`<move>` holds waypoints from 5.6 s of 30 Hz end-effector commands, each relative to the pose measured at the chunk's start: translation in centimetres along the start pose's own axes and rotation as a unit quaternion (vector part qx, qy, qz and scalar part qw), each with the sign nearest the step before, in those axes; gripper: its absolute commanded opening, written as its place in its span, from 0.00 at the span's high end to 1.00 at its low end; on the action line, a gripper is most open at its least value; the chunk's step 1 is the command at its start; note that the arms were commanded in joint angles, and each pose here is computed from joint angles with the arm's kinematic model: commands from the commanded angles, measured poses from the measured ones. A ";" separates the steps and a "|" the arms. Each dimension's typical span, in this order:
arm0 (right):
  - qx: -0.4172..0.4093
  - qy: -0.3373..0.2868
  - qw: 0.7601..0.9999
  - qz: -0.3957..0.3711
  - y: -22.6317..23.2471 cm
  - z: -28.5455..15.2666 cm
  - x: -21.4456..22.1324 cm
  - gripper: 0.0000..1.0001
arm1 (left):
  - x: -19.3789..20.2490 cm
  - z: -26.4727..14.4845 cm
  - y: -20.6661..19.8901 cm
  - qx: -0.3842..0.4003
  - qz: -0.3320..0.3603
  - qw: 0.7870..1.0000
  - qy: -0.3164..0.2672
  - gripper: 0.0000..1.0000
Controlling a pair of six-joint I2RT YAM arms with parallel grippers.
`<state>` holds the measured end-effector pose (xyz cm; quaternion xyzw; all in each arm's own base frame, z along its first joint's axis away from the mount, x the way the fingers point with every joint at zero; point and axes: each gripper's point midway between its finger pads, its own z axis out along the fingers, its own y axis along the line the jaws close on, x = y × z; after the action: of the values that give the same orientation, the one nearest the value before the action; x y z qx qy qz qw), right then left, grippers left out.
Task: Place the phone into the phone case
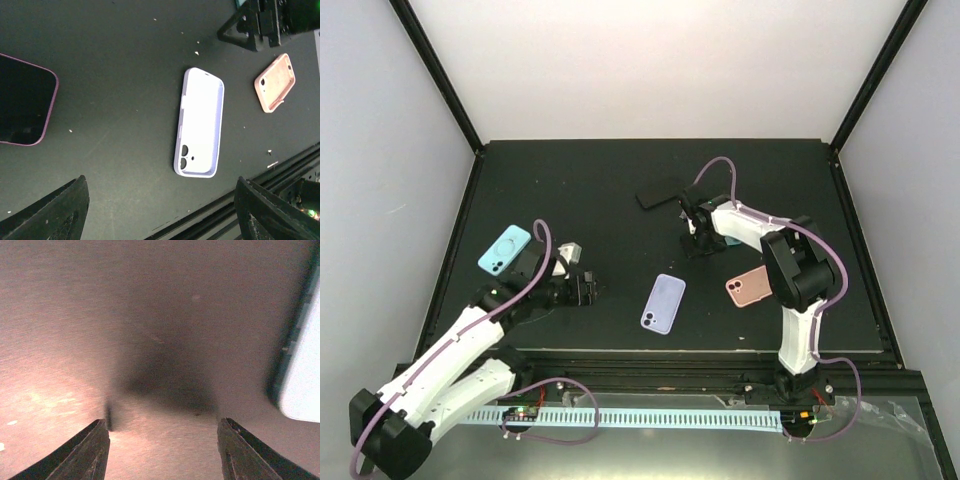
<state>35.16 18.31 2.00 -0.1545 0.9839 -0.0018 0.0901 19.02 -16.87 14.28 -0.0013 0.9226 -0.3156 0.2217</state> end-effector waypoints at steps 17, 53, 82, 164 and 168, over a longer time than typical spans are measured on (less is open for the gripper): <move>0.024 -0.085 0.996 -0.013 0.5 -4.1 -3.9 0.33 | -2.2 -2.2 0.0 0.029 -0.024 0.999 -0.010 0.20; 0.028 0.023 0.996 0.086 -8.8 2.7 -5.3 0.10 | -0.8 -2.2 -0.1 0.053 -0.021 0.998 -0.009 0.16; -0.085 -0.169 0.973 -0.132 5.8 -7.9 -5.7 0.41 | -5.8 -2.9 0.2 0.024 -0.015 0.999 -0.014 0.20; 0.116 -0.514 0.719 -0.453 21.7 -25.6 5.5 0.52 | -5.5 -7.0 -7.3 0.317 -0.289 0.902 0.046 0.98; 0.136 -0.510 0.712 -0.463 21.9 -25.1 5.5 0.53 | -5.0 -7.3 -7.5 0.325 -0.302 0.895 0.050 0.98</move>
<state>18.12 37.21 24.62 -0.5697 0.5900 -0.0519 0.5698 20.36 -17.69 23.73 -0.1947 0.7572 -0.6191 0.0740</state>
